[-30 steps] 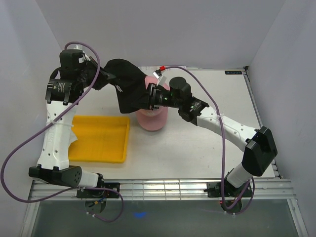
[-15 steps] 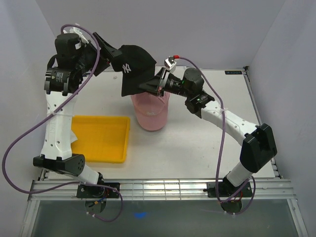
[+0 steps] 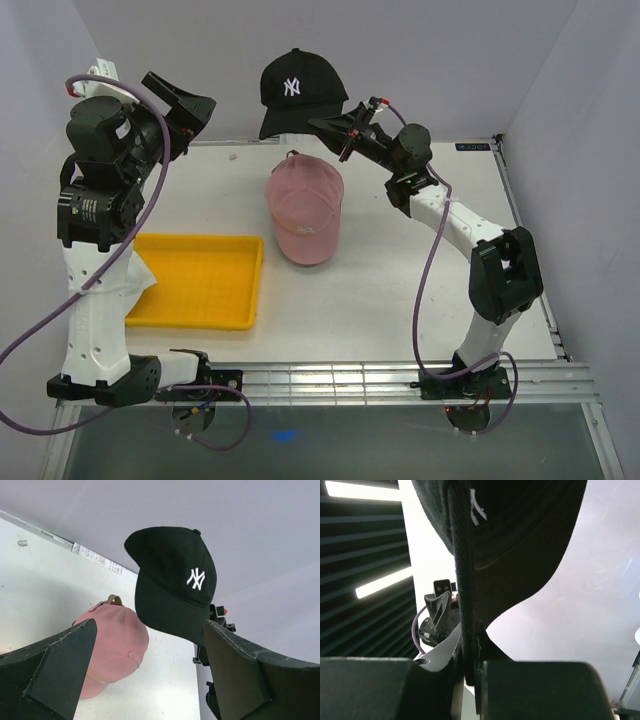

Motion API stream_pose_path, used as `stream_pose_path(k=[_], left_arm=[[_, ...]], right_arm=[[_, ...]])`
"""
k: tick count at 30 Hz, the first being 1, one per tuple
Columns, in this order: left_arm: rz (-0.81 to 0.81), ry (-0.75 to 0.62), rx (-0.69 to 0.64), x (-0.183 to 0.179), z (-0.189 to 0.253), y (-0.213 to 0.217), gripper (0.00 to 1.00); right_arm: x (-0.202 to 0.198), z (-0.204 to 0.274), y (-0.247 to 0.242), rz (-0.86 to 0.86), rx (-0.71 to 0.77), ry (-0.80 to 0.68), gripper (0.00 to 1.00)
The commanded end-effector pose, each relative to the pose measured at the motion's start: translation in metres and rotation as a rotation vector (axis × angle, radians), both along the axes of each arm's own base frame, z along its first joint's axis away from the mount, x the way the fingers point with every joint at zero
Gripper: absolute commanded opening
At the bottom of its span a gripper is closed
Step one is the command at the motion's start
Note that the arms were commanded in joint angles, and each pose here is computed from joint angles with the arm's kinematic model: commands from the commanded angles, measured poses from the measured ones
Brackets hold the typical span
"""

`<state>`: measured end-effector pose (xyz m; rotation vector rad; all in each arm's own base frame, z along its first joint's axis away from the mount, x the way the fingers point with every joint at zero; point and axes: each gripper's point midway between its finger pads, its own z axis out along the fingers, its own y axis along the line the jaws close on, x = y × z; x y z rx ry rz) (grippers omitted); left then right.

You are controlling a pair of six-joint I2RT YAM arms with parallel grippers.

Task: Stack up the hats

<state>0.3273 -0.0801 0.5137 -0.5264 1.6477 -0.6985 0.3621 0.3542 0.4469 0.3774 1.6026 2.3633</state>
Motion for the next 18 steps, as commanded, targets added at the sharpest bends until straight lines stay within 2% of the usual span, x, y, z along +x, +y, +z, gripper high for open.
stream_pose_path(k=[1, 8, 18], left_arm=[[-0.026, 0.032, -0.003, 0.006, -0.018, -0.006, 0.98], [-0.050, 0.072, 0.008, 0.003, -0.042, -0.010, 0.98], [-0.066, 0.106, 0.014, 0.000, -0.066, -0.011, 0.98]], right_arm=[[-0.026, 0.016, -0.005, 0.103, 0.076, -0.052, 0.08], [-0.042, -0.032, -0.008, 0.169, 0.076, -0.064, 0.08], [-0.068, -0.063, -0.021, 0.209, 0.093, -0.092, 0.08]])
